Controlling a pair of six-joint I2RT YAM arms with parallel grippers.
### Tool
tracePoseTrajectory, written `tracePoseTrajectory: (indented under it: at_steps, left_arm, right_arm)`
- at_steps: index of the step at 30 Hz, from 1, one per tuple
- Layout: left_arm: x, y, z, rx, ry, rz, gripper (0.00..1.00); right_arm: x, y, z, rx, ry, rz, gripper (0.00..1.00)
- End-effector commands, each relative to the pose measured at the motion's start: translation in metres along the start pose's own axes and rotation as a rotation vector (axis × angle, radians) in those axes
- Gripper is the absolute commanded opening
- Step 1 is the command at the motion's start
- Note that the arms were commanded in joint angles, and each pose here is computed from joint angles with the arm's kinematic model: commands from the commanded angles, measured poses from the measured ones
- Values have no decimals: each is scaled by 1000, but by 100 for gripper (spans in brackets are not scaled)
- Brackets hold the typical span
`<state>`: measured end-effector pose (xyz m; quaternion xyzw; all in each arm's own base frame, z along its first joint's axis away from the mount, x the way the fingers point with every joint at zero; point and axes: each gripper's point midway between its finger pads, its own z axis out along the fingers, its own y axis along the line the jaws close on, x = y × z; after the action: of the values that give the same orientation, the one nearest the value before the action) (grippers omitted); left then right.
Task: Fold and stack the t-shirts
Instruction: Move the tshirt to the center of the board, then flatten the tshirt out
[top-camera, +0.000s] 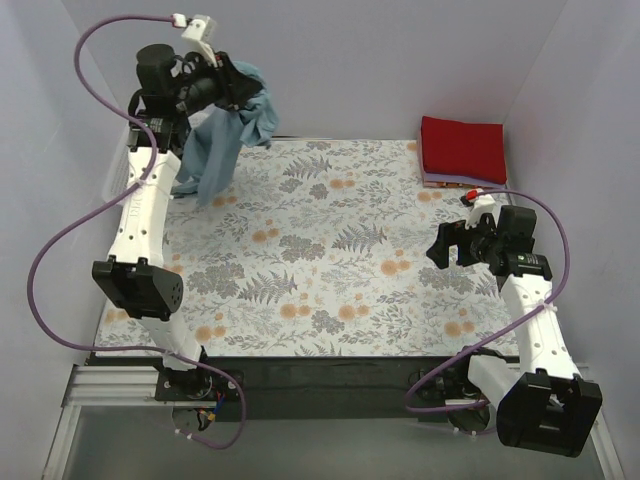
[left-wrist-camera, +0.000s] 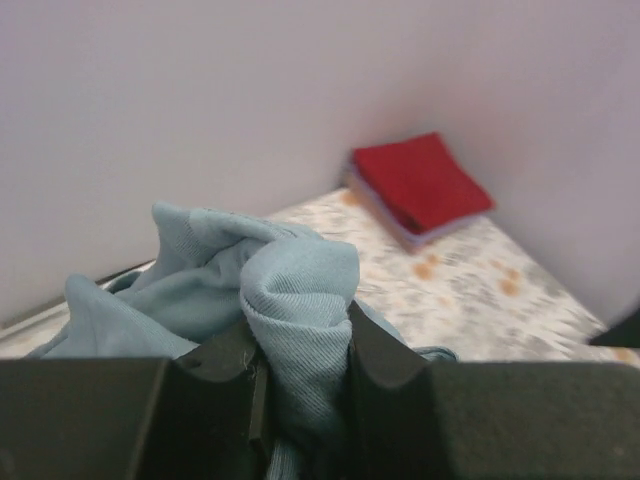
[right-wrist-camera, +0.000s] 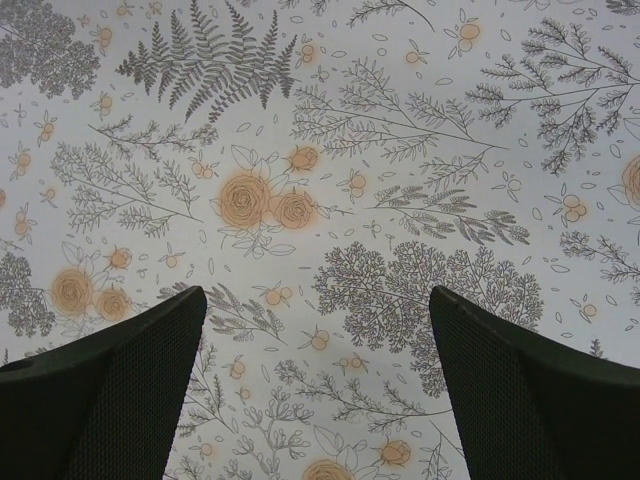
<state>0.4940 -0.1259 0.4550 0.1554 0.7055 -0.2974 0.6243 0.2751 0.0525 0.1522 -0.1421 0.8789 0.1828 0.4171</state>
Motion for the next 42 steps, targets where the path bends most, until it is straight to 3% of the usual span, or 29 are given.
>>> tracePoseTrajectory:
  at_steps: [1, 5, 10, 14, 16, 18, 19, 20, 23, 24, 27, 37, 42]
  left_arm:
    - [-47, -87, -22, 171, -111, 7, 0]
    - [-96, -130, -47, 277, -217, 12, 0]
    - [-102, -159, -66, 402, -224, 1, 0]
    - [-45, -158, -67, 452, -91, -77, 0]
    - [22, -146, -71, 427, 26, -145, 0]
    - [75, -128, -78, 376, 100, -132, 19]
    - [135, -115, -86, 319, 198, -187, 50]
    - [159, -85, -85, 166, 222, -187, 59]
    - [237, -41, -107, 47, 380, -277, 80]
    - [239, -12, -122, -4, 362, -323, 80]
    - [264, 8, -136, -32, 428, -290, 83]
    - [343, -11, -166, 97, 722, -229, 79]
    - [357, -39, -170, 164, 796, -51, 78]
  right_arm:
    - [-6, 2, -3, -13, -48, -29, 98]
    - [-7, 1, -4, -14, -52, -24, 98]
    - [-7, -1, -1, -15, -45, -11, 98]
    - [-9, -4, -3, -9, -48, -13, 98]
    - [-11, -4, -5, -3, -56, -22, 98]
    - [-11, -4, -8, 0, -58, -42, 98]
    - [-13, -4, -10, 2, -64, -56, 98]
    - [-12, -4, -11, 2, -57, -70, 98]
    - [-13, -4, -12, -11, -33, -94, 98]
    - [-11, -5, -12, -18, -9, -107, 98]
    - [-8, -13, -5, -23, 54, -119, 98]
    - [-16, -20, 62, -103, 220, -184, 97]
    - [-17, -7, 107, -94, 304, -285, 94]
